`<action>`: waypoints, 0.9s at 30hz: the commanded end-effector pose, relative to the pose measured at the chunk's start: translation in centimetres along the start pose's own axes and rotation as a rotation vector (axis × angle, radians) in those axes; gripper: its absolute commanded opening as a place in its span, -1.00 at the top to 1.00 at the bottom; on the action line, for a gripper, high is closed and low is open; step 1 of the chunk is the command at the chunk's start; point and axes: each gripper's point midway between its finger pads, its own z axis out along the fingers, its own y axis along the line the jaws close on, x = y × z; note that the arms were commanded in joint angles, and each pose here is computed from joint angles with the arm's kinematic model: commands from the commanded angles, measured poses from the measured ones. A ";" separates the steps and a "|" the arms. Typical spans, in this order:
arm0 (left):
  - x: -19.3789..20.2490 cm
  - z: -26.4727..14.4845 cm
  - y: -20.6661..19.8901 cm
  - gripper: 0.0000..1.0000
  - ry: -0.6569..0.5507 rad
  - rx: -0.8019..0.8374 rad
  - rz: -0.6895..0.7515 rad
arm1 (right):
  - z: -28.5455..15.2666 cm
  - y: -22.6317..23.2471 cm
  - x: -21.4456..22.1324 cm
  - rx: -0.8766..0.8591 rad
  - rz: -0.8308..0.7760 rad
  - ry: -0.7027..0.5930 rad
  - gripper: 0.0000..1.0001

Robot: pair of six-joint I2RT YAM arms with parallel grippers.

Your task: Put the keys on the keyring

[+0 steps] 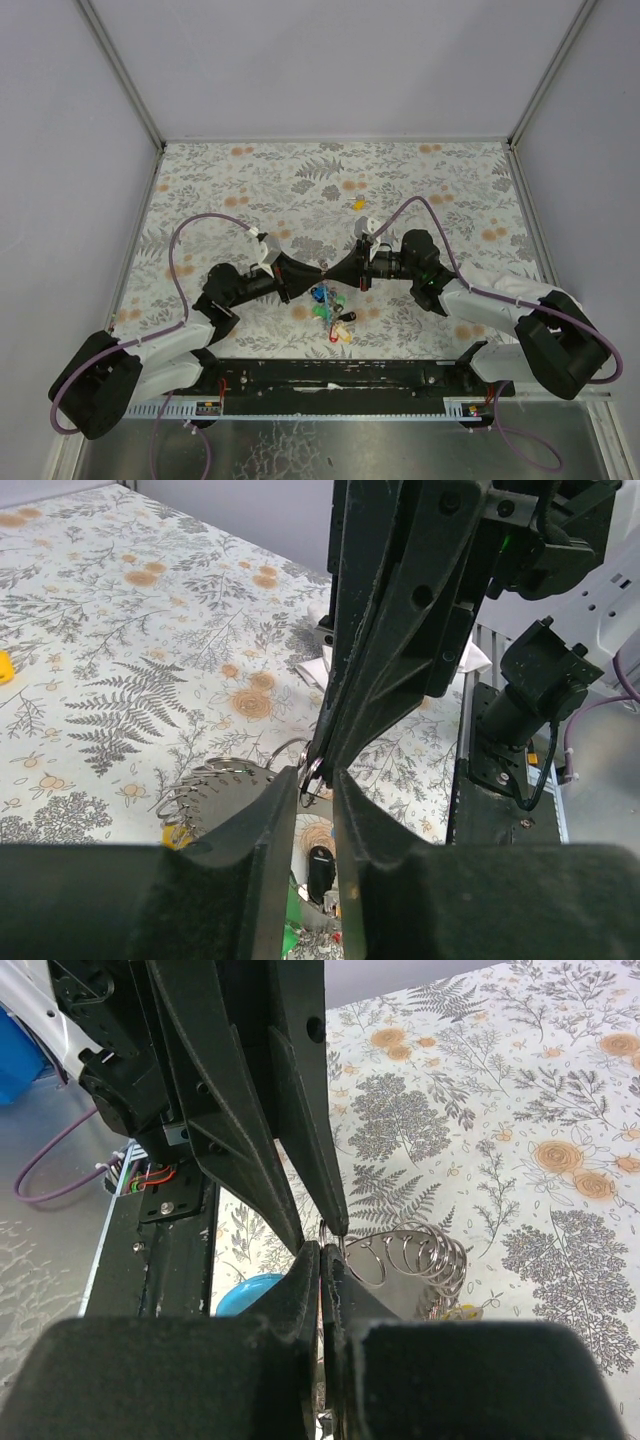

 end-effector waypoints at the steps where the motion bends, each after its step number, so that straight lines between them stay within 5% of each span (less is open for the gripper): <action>1: -2.7 0.4 -1.2 0.69 -0.072 0.069 0.079 | 0.3 1.1 -1.4 -0.061 -0.039 -0.042 1.00; 5: -2.5 0.2 -1.3 1.00 -0.054 0.070 0.080 | 0.2 0.8 -1.5 -0.032 -0.042 -0.038 1.00; 13: -2.4 -0.3 -0.7 1.00 0.005 0.004 0.090 | -0.3 0.0 -1.3 0.040 -0.028 0.003 0.91; 15: -2.4 -0.1 -0.5 1.00 0.031 -0.005 0.078 | -0.4 0.1 -1.1 0.037 -0.025 0.012 0.82; 19: -2.5 0.5 0.0 1.00 0.081 -0.050 0.045 | -0.6 0.0 -1.0 0.037 -0.058 0.068 0.34; 27: -2.6 0.9 0.5 1.00 0.206 -0.267 0.002 | -1.2 -1.3 -4.2 0.098 -0.238 0.115 0.01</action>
